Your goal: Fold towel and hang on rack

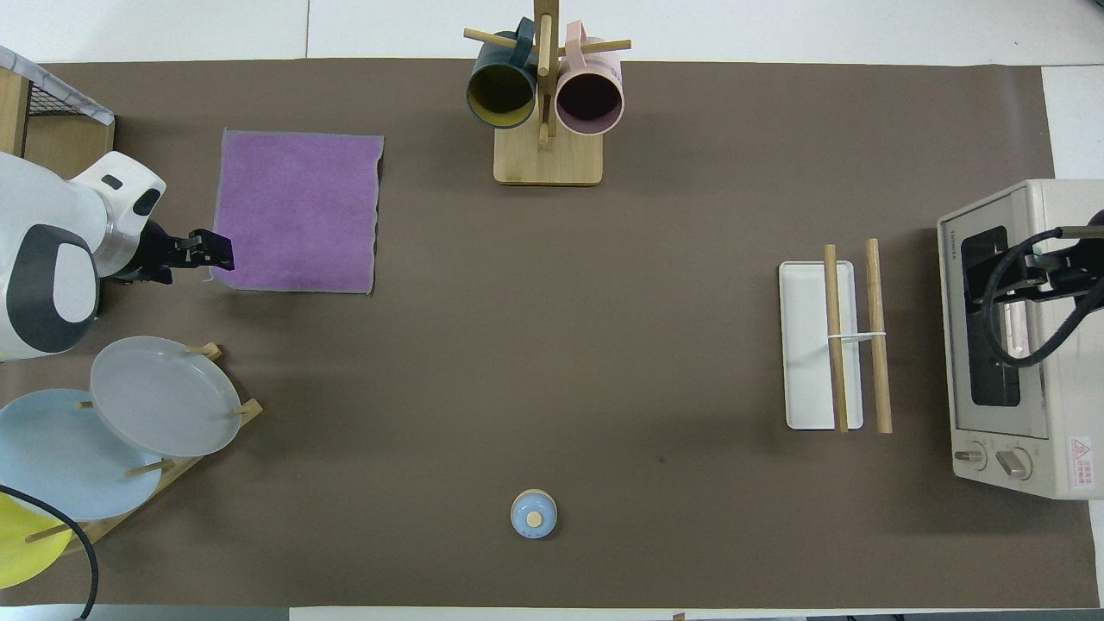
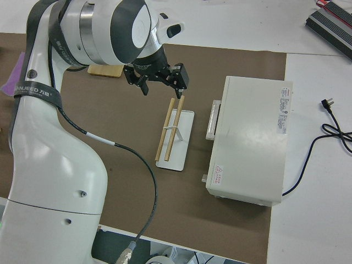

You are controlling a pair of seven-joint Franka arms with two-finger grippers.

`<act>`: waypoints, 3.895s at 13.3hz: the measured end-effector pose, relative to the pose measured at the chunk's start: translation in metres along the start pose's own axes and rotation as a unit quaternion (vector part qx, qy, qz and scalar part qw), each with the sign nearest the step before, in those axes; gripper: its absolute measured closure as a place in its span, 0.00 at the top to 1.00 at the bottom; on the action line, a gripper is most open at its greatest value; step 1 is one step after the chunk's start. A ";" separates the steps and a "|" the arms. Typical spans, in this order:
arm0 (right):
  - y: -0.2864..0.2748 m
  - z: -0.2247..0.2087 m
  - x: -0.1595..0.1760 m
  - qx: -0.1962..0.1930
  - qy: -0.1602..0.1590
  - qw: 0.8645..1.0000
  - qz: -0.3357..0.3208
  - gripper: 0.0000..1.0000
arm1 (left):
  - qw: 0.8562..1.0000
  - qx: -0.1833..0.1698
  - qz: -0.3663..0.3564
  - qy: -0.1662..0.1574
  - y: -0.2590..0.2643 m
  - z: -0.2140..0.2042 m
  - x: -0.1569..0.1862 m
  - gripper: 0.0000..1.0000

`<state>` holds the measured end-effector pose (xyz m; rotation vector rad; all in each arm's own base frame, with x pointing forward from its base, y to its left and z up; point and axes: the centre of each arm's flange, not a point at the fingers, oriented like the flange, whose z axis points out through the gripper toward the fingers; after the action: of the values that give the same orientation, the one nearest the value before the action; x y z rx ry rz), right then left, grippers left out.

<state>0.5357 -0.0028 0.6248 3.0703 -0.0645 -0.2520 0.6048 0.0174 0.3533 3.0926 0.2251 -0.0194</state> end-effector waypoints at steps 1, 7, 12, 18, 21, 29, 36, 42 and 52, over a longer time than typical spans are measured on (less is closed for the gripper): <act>0.000 0.000 0.000 0.000 0.000 1.000 0.000 1.00 | 1.000 -0.001 -0.005 -0.001 -0.005 0.007 0.002 0.91; 0.000 0.000 0.000 0.000 0.000 1.000 0.000 1.00 | 0.998 -0.045 -0.046 -0.006 -0.007 0.034 0.008 0.73; 0.000 0.000 0.000 0.000 0.000 1.000 0.000 1.00 | 0.997 -0.047 -0.058 -0.011 -0.011 0.042 0.009 0.67; 0.000 0.000 0.000 0.000 0.000 1.000 0.000 1.00 | 0.997 -0.047 -0.066 -0.011 -0.020 0.042 0.010 0.34; 0.000 0.000 0.000 0.000 0.000 1.000 0.000 1.00 | 0.997 -0.047 -0.067 -0.011 -0.020 0.042 0.010 0.16; 0.000 0.000 0.000 0.000 0.000 1.000 0.000 1.00 | 0.997 -0.047 -0.062 -0.010 -0.016 0.041 0.010 0.02; 0.000 0.000 0.000 0.000 0.000 1.000 0.000 1.00 | 0.997 -0.041 0.057 0.043 0.025 -0.010 0.015 0.02; 0.000 0.000 0.000 0.000 0.000 1.000 0.000 1.00 | 0.967 -0.004 0.244 0.066 0.172 -0.043 -0.036 0.02; 0.000 0.000 0.000 0.000 0.000 1.000 0.000 1.00 | 0.968 0.016 0.244 0.051 0.190 0.009 -0.070 0.82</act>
<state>0.5357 -0.0028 0.6248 3.0703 -0.0645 -0.2520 0.5634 -0.1806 0.3531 3.0873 -0.5385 0.1539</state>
